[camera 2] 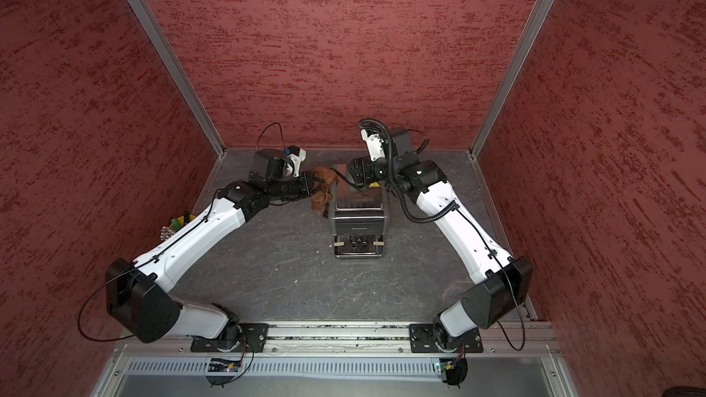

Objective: Wipe the surface of a coffee machine
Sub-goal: Wipe the dirt from the surface of the coffee machine.

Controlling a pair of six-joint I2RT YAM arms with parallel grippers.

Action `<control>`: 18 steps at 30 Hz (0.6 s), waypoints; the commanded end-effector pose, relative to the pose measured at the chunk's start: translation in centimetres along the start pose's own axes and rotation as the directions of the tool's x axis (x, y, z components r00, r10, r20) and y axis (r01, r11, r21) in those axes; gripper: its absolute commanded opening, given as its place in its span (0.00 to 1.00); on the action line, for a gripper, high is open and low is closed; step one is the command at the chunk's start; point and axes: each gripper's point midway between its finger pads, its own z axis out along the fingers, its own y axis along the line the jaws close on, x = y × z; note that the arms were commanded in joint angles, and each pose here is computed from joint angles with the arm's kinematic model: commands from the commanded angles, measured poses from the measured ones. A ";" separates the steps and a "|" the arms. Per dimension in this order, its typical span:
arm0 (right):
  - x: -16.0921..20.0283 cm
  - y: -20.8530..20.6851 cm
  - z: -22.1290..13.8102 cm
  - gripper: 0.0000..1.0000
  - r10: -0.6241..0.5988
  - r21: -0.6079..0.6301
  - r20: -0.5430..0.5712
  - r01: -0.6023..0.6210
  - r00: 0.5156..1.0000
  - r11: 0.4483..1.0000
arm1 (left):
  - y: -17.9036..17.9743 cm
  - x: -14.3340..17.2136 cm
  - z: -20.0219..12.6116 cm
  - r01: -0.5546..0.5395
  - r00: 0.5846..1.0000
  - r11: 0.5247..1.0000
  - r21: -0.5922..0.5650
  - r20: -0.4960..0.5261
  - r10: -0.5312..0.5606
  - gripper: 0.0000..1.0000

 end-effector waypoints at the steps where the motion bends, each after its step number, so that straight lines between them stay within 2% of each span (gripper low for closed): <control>1: 1.6 0.2 0.9 0.80 -0.007 -0.007 -0.073 0.007 0.997 1.000 | -1.3 -2.5 0.6 0.003 0.999 0.996 0.084 0.035 -0.006 0.00; 6: 1.8 0.4 1.1 0.80 -0.005 -0.017 -0.076 0.004 0.997 1.000 | -2.2 -2.4 1.9 0.019 1.000 0.988 0.156 0.010 -0.020 0.00; 12: 2.3 0.4 1.1 0.80 0.005 -0.022 -0.079 -0.007 0.997 1.000 | -2.3 1.7 2.5 0.062 0.997 0.975 0.215 -0.065 -0.049 0.00; 18: 2.7 0.1 0.9 0.80 0.008 -0.009 -0.080 -0.009 0.997 1.000 | 0.4 5.1 3.4 0.098 0.992 0.977 0.188 -0.101 -0.080 0.00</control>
